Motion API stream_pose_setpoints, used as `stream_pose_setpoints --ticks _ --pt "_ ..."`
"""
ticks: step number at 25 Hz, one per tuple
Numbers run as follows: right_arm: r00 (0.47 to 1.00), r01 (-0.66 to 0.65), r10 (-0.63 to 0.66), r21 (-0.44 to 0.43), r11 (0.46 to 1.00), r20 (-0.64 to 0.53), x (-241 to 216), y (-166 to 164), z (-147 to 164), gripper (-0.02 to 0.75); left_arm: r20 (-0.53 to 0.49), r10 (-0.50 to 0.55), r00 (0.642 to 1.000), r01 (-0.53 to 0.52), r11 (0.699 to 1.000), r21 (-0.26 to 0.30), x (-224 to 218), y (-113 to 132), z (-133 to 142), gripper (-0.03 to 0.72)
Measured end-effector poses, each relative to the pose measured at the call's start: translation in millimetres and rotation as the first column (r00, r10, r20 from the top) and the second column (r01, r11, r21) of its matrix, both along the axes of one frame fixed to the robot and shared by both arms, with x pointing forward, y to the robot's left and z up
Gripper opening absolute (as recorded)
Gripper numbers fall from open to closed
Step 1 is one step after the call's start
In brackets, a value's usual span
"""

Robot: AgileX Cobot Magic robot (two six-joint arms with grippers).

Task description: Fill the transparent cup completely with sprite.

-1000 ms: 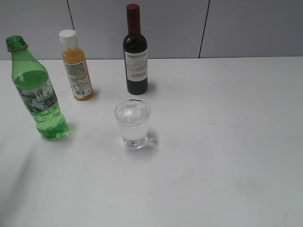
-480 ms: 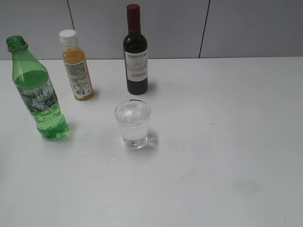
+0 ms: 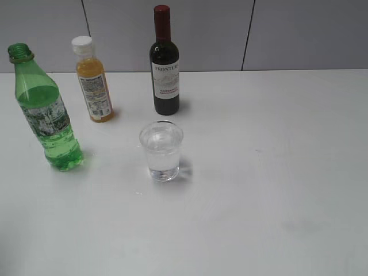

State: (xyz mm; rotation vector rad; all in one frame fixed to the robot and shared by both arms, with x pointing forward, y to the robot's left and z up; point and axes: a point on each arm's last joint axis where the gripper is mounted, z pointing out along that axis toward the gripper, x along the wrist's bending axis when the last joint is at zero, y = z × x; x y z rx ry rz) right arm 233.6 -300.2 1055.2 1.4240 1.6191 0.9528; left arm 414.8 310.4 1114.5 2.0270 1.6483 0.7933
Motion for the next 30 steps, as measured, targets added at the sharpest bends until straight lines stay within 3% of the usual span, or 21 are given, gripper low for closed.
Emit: stream_pose_setpoints --ticks 7,18,30 --pt "1.0 0.0 0.0 0.0 1.0 0.0 0.0 0.0 0.0 0.591 -0.012 -0.011 1.0 0.01 0.998 -0.061 -56.8 -7.5 -22.6 0.58" --pt "1.0 0.0 0.0 0.0 1.0 0.0 0.0 0.0 0.0 0.591 0.07 0.004 0.998 0.006 0.99 -0.141 -112.7 -15.0 -44.2 0.579" --pt "1.0 0.0 0.0 0.0 1.0 0.0 0.0 0.0 0.0 0.591 0.202 0.038 0.979 -0.005 0.987 -0.158 -167.2 -16.4 -45.4 0.579"
